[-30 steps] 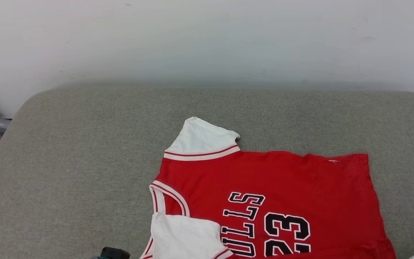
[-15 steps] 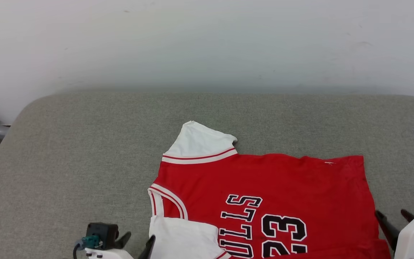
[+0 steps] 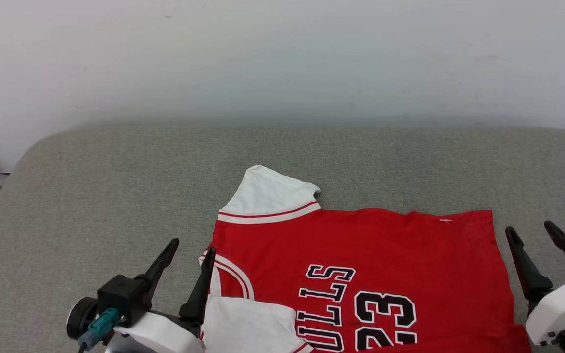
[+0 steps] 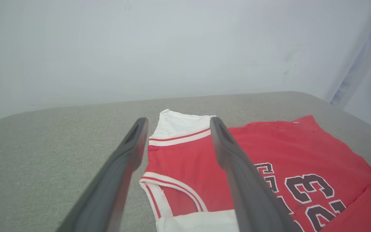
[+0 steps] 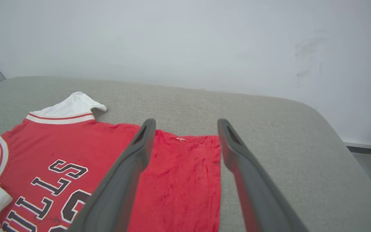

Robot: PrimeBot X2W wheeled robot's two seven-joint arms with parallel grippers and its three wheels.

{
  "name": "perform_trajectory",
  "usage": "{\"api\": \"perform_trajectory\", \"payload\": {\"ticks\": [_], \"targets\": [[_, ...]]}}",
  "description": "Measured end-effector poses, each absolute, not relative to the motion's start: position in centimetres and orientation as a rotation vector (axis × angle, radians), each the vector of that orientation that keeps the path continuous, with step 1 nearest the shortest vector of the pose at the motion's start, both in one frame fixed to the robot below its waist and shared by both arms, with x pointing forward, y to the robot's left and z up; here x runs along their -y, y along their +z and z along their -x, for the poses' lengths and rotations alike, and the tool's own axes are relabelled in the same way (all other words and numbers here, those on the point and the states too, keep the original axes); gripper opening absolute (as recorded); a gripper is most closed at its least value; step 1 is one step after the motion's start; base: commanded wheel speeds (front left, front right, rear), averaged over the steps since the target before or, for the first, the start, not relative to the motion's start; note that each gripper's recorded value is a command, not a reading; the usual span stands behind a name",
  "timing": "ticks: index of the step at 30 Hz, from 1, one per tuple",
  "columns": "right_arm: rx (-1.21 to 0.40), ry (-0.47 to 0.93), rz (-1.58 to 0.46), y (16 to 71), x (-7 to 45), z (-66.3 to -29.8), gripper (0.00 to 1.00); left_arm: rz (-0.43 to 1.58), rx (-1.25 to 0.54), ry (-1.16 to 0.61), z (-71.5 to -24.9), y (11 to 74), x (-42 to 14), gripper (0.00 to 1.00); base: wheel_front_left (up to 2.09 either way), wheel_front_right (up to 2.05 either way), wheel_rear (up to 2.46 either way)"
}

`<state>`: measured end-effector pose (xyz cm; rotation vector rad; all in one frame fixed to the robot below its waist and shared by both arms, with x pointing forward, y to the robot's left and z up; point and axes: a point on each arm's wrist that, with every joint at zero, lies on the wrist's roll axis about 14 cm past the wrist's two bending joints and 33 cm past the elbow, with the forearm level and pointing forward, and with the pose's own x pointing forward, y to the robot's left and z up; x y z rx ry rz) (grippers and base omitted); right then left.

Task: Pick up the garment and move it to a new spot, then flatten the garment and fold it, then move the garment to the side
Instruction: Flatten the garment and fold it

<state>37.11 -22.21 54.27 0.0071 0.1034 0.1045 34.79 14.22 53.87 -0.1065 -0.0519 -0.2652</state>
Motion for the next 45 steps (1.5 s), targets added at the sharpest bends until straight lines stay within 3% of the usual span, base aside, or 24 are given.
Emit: {"api": "perform_trajectory", "payload": {"ticks": [8,19,29,39,45], "targets": [[0.08,0.101,-0.028,56.4,21.3,-37.1,1.0,0.121,0.12,-0.248,-34.8,54.8,-13.8,1.0,0.0,0.0,0.0],[0.044,0.089,-0.072,54.4,20.8,-37.0,1.0,0.118,0.101,-0.277,-35.6,53.4,-13.3,1.0,0.0,0.0,0.0],[0.027,0.079,-0.068,54.0,21.1,-39.5,1.0,-0.009,0.051,-0.477,-43.5,54.2,-11.1,1.0,0.0,0.0,0.0],[-0.023,0.036,-0.092,51.1,21.7,-41.6,1.0,-0.153,-0.257,-0.575,-52.7,51.8,-10.7,1.0,0.0,0.0,0.0],[-0.068,0.002,-0.1,48.6,22.3,-42.5,1.0,-0.302,-0.596,-0.648,-55.7,46.0,-9.8,1.0,0.0,0.0,0.0]]}}
